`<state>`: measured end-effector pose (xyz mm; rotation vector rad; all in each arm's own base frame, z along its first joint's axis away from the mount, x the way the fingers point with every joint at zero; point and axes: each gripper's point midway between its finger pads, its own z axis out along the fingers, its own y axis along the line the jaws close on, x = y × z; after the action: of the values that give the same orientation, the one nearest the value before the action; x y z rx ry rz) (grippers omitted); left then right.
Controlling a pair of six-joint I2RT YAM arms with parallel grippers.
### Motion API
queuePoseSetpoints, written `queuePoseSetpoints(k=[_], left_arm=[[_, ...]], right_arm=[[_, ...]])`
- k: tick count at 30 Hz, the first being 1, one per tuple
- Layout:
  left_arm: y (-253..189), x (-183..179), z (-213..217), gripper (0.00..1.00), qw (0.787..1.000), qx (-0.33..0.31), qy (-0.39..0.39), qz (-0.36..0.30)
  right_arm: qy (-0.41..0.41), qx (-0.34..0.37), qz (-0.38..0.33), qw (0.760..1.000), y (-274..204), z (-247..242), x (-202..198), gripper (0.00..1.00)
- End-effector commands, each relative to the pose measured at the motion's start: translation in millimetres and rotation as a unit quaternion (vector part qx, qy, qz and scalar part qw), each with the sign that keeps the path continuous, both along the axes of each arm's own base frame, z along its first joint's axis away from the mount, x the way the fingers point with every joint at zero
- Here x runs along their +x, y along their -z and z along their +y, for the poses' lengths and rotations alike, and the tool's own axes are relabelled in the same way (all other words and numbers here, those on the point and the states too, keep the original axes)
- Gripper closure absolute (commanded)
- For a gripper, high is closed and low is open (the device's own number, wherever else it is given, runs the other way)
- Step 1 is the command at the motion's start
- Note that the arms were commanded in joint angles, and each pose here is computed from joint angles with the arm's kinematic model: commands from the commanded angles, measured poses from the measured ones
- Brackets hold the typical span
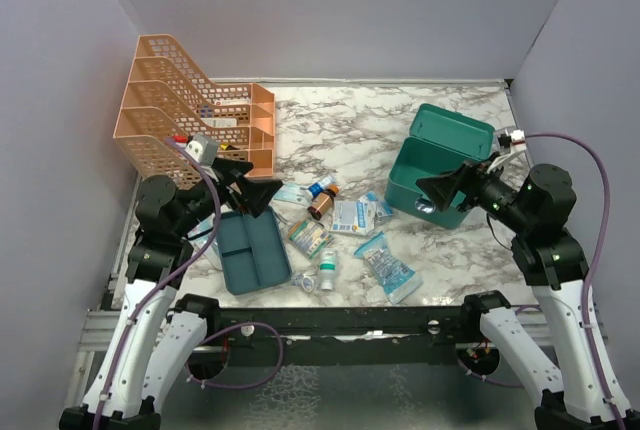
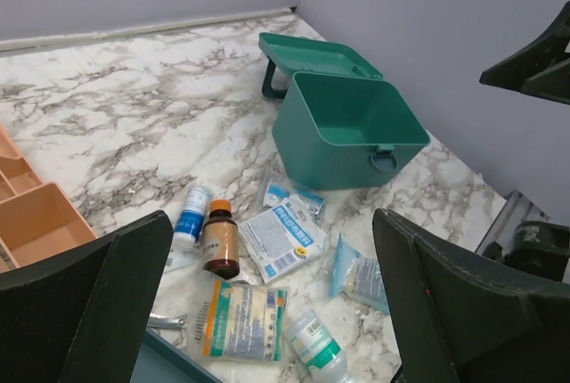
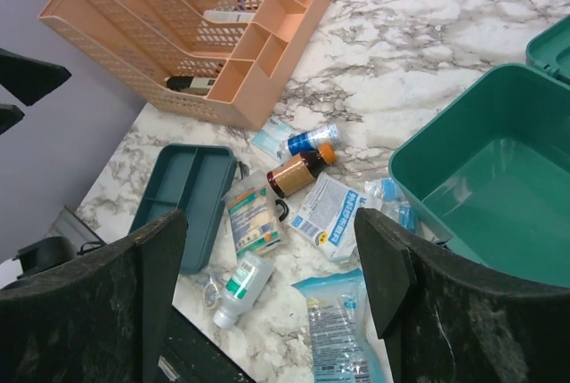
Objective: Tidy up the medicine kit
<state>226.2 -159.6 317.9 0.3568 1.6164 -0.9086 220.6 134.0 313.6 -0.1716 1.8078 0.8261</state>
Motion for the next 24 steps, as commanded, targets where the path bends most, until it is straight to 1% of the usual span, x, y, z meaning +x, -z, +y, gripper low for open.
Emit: queuePoseSetpoints(k=[1, 7, 13, 16, 21, 22, 24], left_arm=[[-19, 1, 13, 0.01, 0.998, -0.029, -0.052, -0.037], [-21, -4, 25, 0.01, 0.995, -0.034, -0.086, -0.043], [-24, -13, 28, 0.01, 0.994, -0.03, -0.089, -0.054], [-21, -20, 23, 0.01, 0.996, -0.031, -0.068, -0.051], [-2, -30, 2, 0.01, 0.998, -0.042, 0.0, -0.038], [0, -30, -1, 0.01, 0.998, -0.049, 0.01, -0.033], [10, -27, -9, 0.01, 0.998, -0.048, 0.029, -0.014]], right_arm=[[0.023, -0.003, -0.036, 0.999, -20, -7, 4, 0.22], [0.015, 0.005, -0.044, 0.999, -25, -6, -5, 0.22], [0.018, 0.02, -0.05, 0.998, -30, -7, -16, 0.22], [0.007, 0.021, -0.037, 0.999, -25, -4, -21, 0.22], [-0.053, 0.012, 0.018, 0.998, 2, 12, -23, 0.3], [-0.057, 0.01, 0.033, 0.998, 7, 13, -22, 0.32], [-0.036, 0.006, 0.06, 0.998, 18, 9, -14, 0.33]])
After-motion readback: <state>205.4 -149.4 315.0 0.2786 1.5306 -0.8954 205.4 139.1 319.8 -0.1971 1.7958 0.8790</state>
